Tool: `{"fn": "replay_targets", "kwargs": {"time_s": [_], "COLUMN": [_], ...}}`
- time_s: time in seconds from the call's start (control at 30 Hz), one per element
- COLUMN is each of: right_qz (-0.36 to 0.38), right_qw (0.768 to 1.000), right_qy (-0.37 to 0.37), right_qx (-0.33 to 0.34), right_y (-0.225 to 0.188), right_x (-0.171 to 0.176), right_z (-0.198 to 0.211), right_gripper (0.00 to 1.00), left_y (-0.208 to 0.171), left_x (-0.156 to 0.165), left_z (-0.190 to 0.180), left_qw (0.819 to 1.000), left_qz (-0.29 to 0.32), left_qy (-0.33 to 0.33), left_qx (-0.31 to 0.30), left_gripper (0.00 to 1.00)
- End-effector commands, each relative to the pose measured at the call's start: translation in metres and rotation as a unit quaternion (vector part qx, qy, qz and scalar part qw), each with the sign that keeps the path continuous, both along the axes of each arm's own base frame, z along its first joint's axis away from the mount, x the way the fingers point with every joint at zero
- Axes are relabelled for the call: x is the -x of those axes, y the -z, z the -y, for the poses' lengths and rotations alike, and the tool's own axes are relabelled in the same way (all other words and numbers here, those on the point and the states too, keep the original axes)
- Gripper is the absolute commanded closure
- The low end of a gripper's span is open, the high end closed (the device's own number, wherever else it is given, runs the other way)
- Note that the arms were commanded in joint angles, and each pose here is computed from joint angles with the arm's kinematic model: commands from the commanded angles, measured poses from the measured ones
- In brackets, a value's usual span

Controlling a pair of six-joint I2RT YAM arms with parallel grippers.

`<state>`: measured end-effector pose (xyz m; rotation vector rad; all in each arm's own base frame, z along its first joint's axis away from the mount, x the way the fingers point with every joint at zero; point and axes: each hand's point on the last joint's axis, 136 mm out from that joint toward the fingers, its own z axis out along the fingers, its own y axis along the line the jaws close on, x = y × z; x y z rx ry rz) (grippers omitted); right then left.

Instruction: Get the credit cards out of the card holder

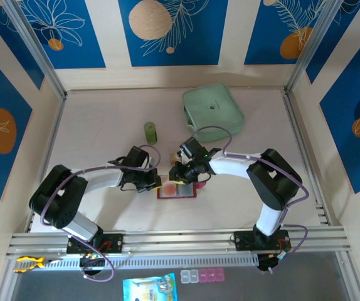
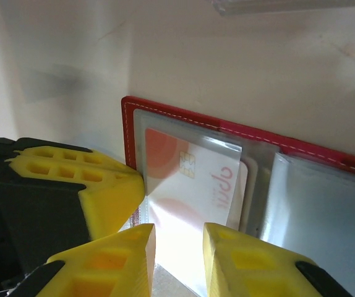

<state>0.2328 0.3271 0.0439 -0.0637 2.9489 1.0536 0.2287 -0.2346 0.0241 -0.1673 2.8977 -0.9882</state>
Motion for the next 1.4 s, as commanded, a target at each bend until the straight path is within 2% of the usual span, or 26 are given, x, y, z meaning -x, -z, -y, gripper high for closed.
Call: {"fn": "replay_targets", "kwargs": {"time_s": [0.0,0.27,0.47,0.67,0.9,1.37], "right_qz": [-0.001,0.009,0.006,0.005,0.000,-0.010], "right_qw": [1.000,1.000,1.000,1.000,1.000,1.000], "right_qy": [-0.016,-0.013,-0.014,-0.014,-0.012,-0.021], "right_qx": [-0.005,0.018,0.022,0.025,0.028,0.021], "right_y": [-0.003,-0.001,0.002,0.006,0.010,0.014], "right_x": [0.001,0.003,0.006,0.007,0.010,0.015], "right_z": [-0.008,0.001,0.003,0.004,0.007,0.003], "right_gripper": [0.72,0.72,0.72,0.72,0.72,0.74], "left_y": [0.011,-0.016,-0.025,-0.017,-0.001,0.001], "left_x": [0.008,-0.003,-0.006,-0.003,0.007,0.005], "left_z": [-0.008,-0.002,0.006,0.015,0.003,0.003], "left_qw": [1.000,1.000,0.999,0.999,1.000,1.000], "left_qz": [-0.020,0.012,0.014,0.002,-0.012,-0.017], "left_qy": [-0.004,-0.010,-0.005,0.006,0.015,0.015], "left_qx": [-0.010,0.015,0.031,0.037,-0.003,-0.010], "left_gripper": [0.97,0.94,0.94,0.94,0.94,0.94]}}
